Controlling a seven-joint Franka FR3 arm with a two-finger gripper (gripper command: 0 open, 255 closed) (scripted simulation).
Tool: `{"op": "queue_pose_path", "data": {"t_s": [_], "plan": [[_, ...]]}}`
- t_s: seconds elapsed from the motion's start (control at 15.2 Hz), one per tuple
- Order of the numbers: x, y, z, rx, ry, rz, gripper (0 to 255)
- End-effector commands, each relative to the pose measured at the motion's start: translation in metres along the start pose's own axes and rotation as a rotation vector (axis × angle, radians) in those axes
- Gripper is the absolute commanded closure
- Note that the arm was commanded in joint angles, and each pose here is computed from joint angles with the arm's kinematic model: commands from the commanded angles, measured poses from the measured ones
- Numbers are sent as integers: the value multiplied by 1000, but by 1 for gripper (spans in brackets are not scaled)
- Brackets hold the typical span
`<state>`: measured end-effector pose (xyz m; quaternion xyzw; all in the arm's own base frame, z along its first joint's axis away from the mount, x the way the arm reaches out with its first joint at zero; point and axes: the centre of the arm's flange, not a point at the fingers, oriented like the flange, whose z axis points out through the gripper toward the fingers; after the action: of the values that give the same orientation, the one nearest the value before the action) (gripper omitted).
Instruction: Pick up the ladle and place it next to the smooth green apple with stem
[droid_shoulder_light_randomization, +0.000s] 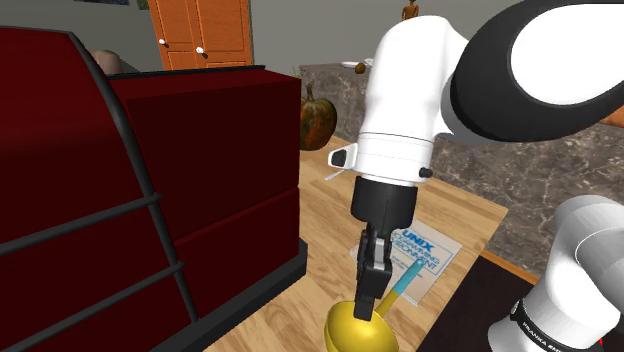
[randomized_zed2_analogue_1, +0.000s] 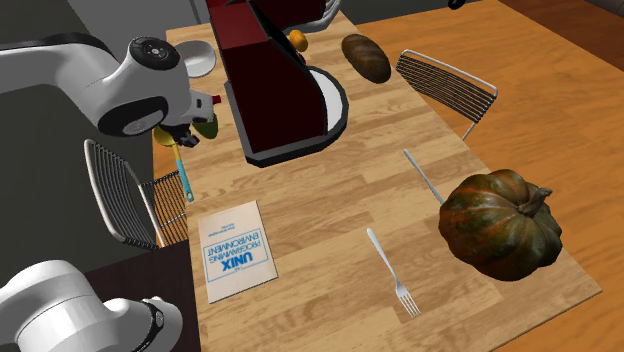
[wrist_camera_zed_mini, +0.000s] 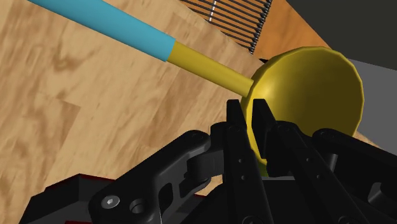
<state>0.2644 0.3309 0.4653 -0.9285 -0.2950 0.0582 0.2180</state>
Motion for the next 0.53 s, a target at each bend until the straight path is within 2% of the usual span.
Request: {"op": "queue_pose_path", "data": {"t_s": [0.0, 0.46], "plan": [[0, 5, 9, 0, 1, 0, 255], [-1, 21, 43, 0, 1, 0, 255]]}}
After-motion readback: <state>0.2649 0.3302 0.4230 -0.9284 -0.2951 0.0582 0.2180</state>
